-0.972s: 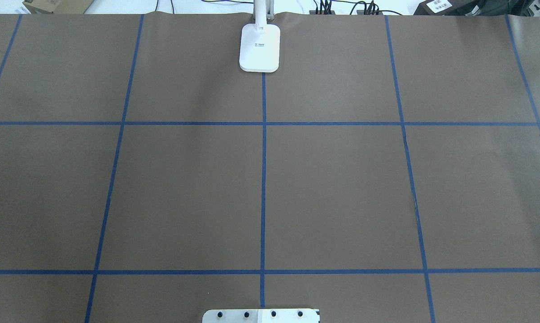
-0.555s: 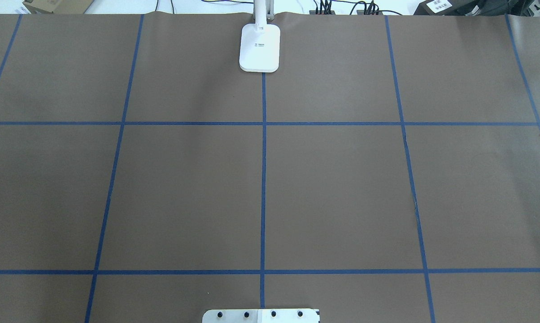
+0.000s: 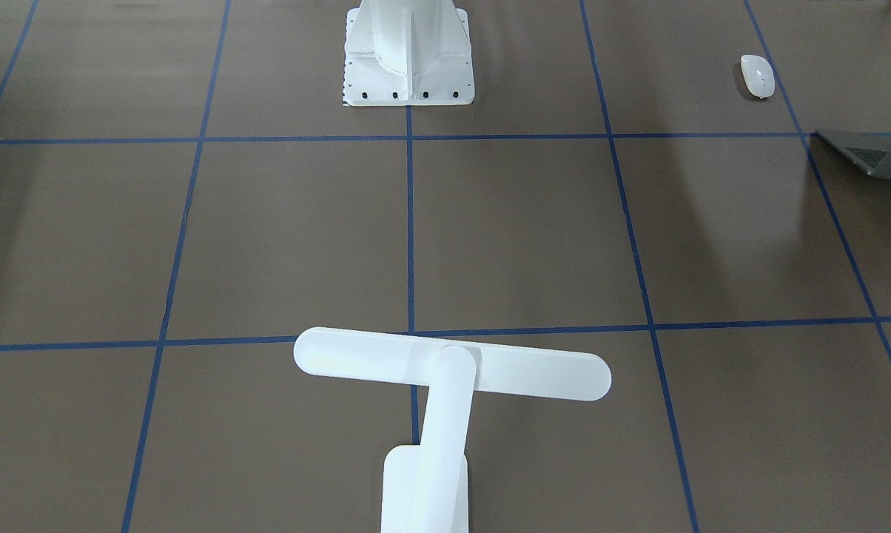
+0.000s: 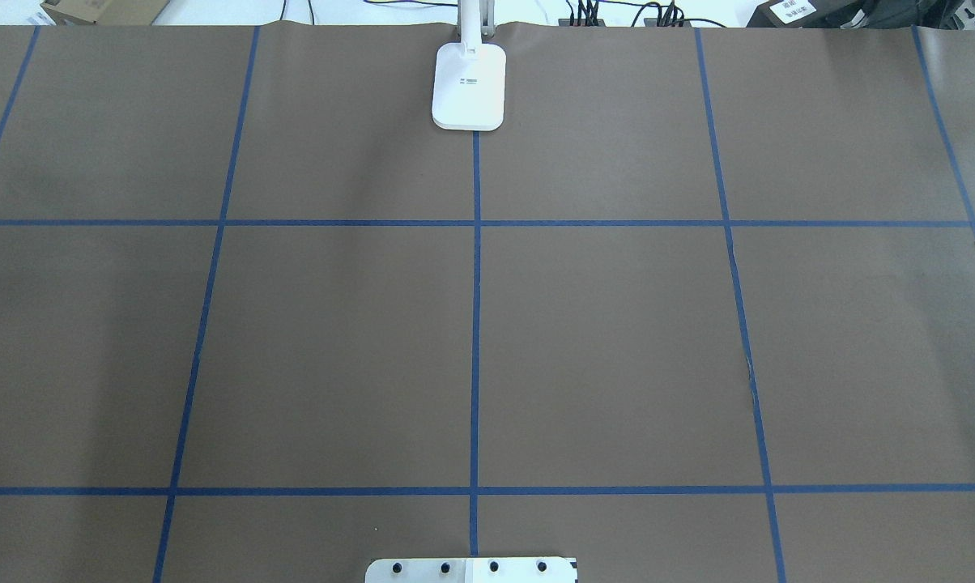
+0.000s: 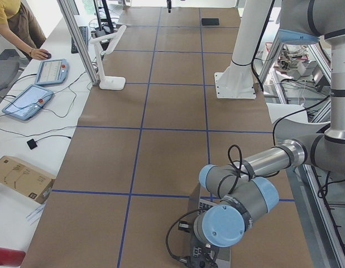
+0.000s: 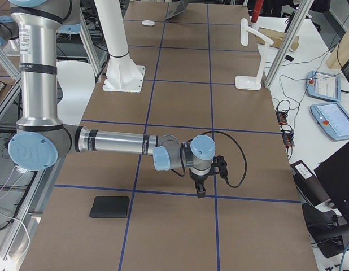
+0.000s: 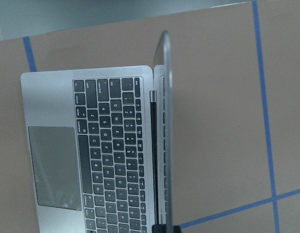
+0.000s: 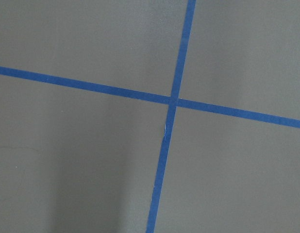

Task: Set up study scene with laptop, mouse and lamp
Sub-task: 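Carry the open silver laptop with the left gripper onto the table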

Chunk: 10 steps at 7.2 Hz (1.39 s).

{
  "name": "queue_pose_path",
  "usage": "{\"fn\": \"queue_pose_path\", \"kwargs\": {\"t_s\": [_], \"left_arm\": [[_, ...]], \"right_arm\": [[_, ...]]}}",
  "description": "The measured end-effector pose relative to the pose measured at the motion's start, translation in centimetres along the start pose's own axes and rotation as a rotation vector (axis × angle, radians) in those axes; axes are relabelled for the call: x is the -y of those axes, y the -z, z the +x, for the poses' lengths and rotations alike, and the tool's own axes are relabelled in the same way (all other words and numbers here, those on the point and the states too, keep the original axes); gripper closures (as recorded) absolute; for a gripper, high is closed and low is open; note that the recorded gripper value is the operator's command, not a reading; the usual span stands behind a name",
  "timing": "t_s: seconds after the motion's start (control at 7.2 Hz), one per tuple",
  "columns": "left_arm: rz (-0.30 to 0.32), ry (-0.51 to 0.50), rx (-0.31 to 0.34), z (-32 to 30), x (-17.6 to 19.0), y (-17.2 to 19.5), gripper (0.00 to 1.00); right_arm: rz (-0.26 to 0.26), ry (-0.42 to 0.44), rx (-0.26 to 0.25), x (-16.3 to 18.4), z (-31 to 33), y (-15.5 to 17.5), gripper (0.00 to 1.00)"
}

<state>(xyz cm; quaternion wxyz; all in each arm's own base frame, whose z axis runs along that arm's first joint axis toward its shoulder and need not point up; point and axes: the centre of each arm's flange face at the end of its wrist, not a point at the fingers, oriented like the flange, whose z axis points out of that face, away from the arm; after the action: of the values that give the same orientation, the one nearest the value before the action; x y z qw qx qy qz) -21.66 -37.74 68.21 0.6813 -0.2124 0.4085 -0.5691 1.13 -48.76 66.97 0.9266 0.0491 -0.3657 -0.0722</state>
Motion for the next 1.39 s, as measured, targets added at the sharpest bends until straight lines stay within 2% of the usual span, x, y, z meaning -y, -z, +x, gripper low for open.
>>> {"fn": "queue_pose_path", "kwargs": {"t_s": [0.28,0.69,1.11,1.39], "left_arm": [[-0.033,-0.017,-0.026,8.2,-6.4,0.7,1.0],[-0.07,0.006,-0.033,21.1,-19.1,0.9,1.0],[-0.118,0.063,-0.014,31.3,-34.6,-2.8,1.0],[-0.095,0.135,-0.014,35.1,-47.0,-7.2,1.0]], "right_arm": [[-0.001,-0.001,0.0,0.0,0.0,0.0,0.0],[-0.007,-0.004,0.0,-0.1,0.2,-0.3,0.0],[-0.007,-0.007,0.0,0.0,0.2,-0.3,0.0],[-0.005,-0.007,0.001,0.2,0.1,-0.2,0.0]]}}
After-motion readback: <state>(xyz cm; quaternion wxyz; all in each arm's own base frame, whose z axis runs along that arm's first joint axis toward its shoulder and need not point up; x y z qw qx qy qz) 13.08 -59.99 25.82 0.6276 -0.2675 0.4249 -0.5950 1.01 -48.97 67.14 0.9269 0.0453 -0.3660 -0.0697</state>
